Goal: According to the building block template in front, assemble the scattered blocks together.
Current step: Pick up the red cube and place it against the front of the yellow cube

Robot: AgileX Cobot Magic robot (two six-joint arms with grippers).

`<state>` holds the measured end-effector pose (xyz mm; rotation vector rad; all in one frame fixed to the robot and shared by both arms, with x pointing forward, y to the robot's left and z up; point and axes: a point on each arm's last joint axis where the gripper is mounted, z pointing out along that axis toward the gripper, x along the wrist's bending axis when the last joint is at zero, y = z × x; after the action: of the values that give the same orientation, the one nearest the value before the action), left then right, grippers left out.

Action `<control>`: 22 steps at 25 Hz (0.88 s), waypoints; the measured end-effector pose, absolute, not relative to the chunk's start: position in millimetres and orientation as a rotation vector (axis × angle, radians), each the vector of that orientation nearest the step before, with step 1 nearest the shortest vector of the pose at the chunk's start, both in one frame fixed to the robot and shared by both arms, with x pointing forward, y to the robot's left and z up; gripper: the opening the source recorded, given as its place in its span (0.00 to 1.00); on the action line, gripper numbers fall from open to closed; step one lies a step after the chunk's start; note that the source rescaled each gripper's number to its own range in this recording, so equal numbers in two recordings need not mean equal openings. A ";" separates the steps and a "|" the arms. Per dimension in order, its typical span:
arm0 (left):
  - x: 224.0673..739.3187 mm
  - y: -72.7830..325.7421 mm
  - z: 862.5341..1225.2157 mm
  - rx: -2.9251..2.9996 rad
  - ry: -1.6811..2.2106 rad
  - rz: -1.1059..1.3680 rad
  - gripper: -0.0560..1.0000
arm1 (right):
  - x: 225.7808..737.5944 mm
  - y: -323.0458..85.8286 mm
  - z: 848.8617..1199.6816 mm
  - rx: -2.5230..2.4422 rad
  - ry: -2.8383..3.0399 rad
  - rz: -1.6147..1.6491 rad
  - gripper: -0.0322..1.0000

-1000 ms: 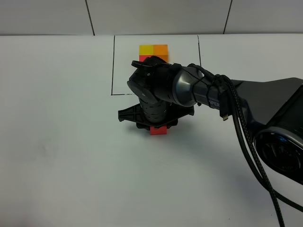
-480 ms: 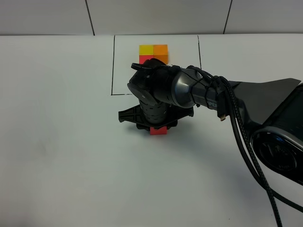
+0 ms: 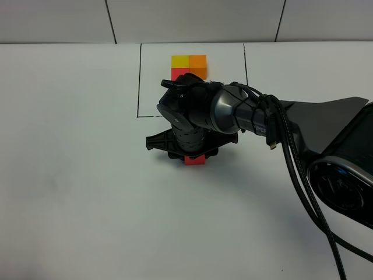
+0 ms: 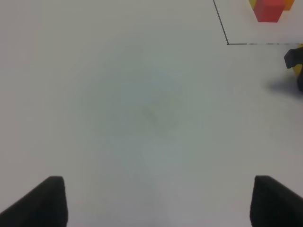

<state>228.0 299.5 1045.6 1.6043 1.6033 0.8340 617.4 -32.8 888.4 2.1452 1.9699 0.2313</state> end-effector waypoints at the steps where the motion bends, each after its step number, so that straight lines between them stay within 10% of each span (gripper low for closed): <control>1: 228.0 299.5 1045.6 1.604 1.603 0.834 0.67 | 617.4 -32.7 888.4 2.145 1.970 0.232 0.06; 22: 228.0 299.5 1045.6 1.604 1.603 0.834 0.67 | 620.2 -31.3 887.1 2.212 1.946 0.292 0.06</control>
<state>228.0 299.5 1045.6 1.6043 1.6033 0.8340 620.2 -31.3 887.1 2.2117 1.9456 0.2915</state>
